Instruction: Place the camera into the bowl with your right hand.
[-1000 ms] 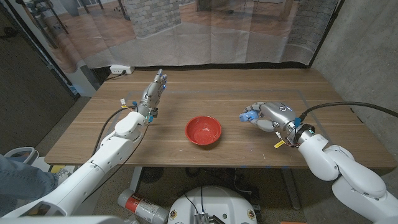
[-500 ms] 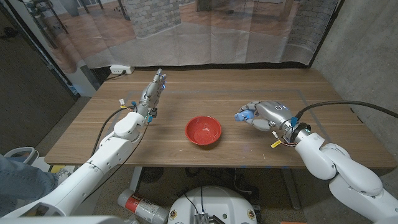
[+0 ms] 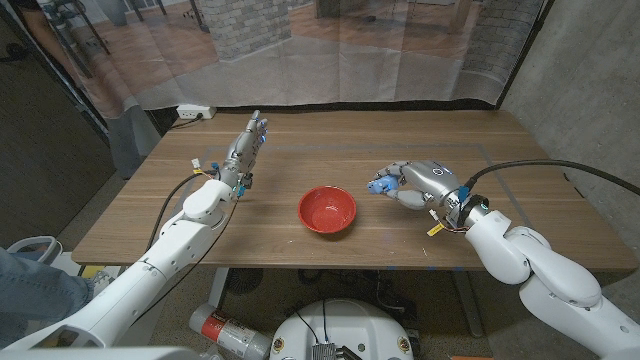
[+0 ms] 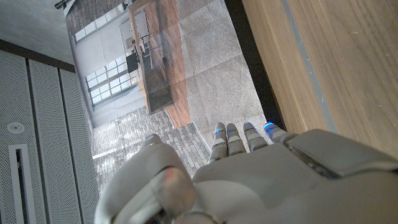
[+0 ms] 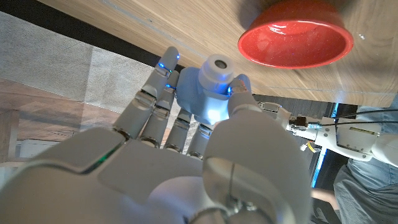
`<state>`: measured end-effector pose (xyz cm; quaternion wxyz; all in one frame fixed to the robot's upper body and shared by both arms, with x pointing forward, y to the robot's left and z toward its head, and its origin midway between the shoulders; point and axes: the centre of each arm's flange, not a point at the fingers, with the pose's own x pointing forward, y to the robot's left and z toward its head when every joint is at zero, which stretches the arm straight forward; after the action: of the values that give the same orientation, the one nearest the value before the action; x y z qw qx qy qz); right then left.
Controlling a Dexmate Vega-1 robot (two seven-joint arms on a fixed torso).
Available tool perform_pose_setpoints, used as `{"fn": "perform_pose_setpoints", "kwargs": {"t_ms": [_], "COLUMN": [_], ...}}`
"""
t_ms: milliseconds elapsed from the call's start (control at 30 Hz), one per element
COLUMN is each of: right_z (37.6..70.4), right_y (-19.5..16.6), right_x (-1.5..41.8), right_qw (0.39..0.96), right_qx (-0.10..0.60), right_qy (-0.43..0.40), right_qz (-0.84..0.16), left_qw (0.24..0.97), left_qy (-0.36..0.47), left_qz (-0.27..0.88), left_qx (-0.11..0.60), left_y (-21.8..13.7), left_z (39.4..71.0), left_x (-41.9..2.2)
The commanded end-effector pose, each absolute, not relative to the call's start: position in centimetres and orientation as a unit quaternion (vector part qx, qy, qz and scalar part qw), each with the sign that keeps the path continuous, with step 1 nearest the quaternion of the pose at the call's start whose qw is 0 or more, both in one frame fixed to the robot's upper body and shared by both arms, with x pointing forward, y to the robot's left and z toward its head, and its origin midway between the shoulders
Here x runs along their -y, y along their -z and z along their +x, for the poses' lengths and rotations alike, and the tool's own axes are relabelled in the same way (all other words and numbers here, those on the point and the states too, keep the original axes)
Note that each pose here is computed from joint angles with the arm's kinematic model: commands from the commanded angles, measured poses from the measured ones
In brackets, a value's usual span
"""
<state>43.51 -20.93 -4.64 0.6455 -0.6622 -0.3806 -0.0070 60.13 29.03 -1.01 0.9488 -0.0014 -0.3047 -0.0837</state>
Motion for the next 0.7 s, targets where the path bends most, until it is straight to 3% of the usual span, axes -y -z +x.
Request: {"fn": "perform_pose_setpoints", "kwargs": {"t_ms": [33,700], "right_z": [43.8,44.4], "right_y": [4.4,3.8], "right_x": [19.6,17.2], "right_qw": [0.640,0.627], "right_qx": [0.399,0.424], "right_qy": [-0.007,-0.038], "right_qz": [-0.657,-0.652], "left_qw": [0.948,0.948], "left_qy": [0.082,0.080], "left_qz": [-0.001,-0.004], "left_qx": [0.308,0.308], "left_y": [0.8,0.8], "left_z": [60.1,60.3], "left_x": [-29.4,-29.7]}}
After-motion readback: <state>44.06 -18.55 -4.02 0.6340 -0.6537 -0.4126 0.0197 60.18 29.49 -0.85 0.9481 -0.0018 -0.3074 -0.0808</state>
